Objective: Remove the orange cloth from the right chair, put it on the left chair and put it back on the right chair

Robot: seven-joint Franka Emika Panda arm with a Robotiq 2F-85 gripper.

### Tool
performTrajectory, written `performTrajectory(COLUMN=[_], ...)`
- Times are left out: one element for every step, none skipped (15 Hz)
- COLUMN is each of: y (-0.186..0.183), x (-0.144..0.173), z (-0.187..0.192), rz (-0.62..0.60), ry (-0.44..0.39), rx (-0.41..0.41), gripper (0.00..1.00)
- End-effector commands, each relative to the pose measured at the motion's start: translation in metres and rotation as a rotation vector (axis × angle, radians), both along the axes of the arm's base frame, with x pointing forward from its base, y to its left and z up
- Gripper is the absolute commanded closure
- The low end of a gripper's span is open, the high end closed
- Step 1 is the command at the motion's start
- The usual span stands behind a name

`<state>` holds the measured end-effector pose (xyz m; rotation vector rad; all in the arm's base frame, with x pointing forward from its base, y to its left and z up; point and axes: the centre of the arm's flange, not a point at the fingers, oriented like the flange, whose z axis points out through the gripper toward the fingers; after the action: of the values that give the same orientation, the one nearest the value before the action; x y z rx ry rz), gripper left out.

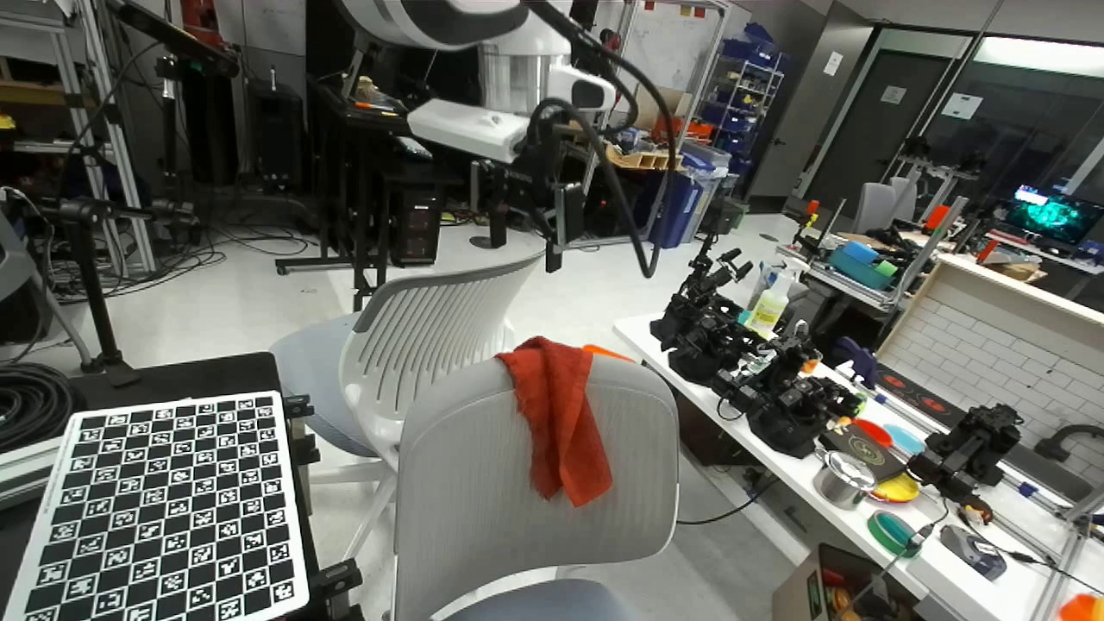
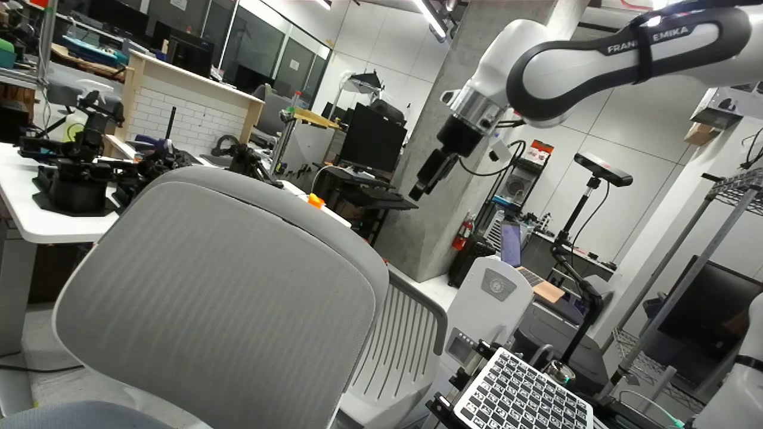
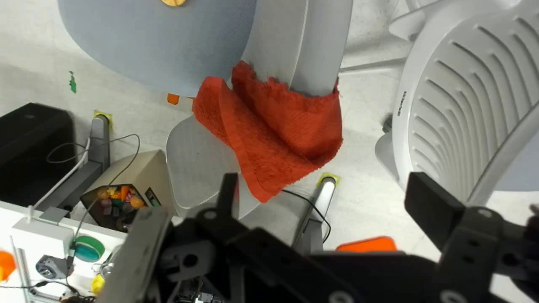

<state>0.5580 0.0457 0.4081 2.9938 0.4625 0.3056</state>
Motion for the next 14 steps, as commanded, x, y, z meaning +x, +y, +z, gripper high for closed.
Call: performTrajectory(y=[0.031,0.037,0.043,0.048,0.053,0.056,0.057,0.055,0.053,0.049,0.044,0.038,0.033,0.028], x=[0.048,0.055,0.061,0.066,0.069,0.073,0.078,0.084,0.09,0.098,0.106,0.112,0.117,0.121], z=[-0.043,-0.054,-0.063,-0.074,-0.084,-0.094,-0.104,-0.112,-0.118,-0.124,-0.129,-0.134,-0.14,-0.145], rz=[-0.152,-0.195,-0.232,-0.264,-0.291,-0.311,-0.333,-0.356,-0.376,-0.396,-0.413,-0.429,-0.442,-0.452], ry=[-0.047,-0.057,-0.06,-0.048,-0.039,-0.03,-0.019,-0.009,-0.005,-0.002,0.001,0.004,0.01,0.014], rx=[-0.002,-0.003,-0.009,-0.016,-0.021,-0.022,-0.021,-0.016,-0.017,-0.018,-0.021,-0.025,-0.032,-0.04], gripper=[0.0,0.0,0.0,0.0,0.0,0.0,0.0,0.0,0.0,0.0,0.0,0.0,0.0,0.0])
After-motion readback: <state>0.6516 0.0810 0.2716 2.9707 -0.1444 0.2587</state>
